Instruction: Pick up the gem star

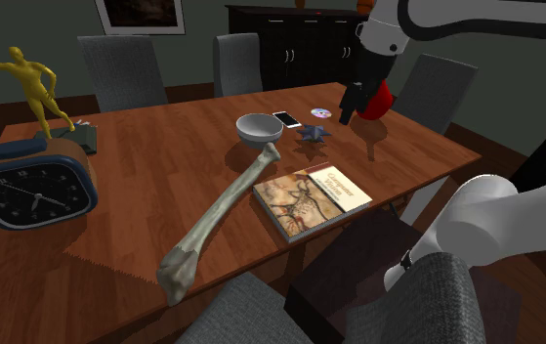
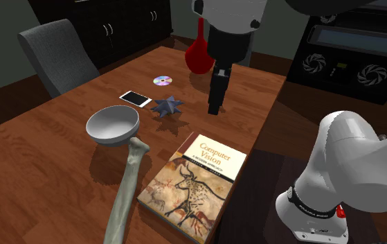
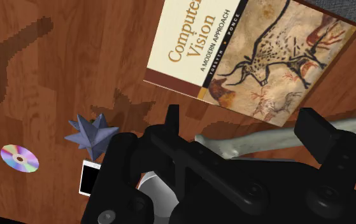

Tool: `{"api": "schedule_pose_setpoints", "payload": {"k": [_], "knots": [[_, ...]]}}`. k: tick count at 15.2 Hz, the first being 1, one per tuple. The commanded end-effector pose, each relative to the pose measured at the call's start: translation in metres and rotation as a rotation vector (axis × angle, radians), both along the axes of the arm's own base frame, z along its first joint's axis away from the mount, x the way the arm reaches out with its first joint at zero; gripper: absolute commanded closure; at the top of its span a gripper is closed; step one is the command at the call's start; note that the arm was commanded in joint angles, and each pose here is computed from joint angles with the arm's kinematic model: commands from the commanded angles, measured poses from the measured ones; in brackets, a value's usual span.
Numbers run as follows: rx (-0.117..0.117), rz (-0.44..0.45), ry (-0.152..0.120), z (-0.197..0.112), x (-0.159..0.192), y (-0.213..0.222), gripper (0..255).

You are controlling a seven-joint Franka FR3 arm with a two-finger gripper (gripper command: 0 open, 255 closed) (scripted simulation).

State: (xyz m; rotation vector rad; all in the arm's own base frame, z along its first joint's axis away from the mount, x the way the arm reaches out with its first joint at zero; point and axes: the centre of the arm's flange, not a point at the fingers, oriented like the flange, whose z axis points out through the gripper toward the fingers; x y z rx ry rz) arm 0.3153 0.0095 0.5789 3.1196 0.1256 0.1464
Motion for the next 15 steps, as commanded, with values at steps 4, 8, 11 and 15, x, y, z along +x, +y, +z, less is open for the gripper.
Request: {"api": "schedule_pose_setpoints", "payload": {"k": [4, 8, 11, 15], "knots": [[-0.010, 0.121, 0.028, -0.018, 0.021, -0.030, 0], [-0.024, 0.282, 0.066, -0.044, 0.054, -0.066, 0], [-0.035, 0.403, 0.094, -0.063, 0.082, -0.090, 0], [-0.049, 0.564, 0.132, -0.090, 0.122, -0.116, 0]]}}
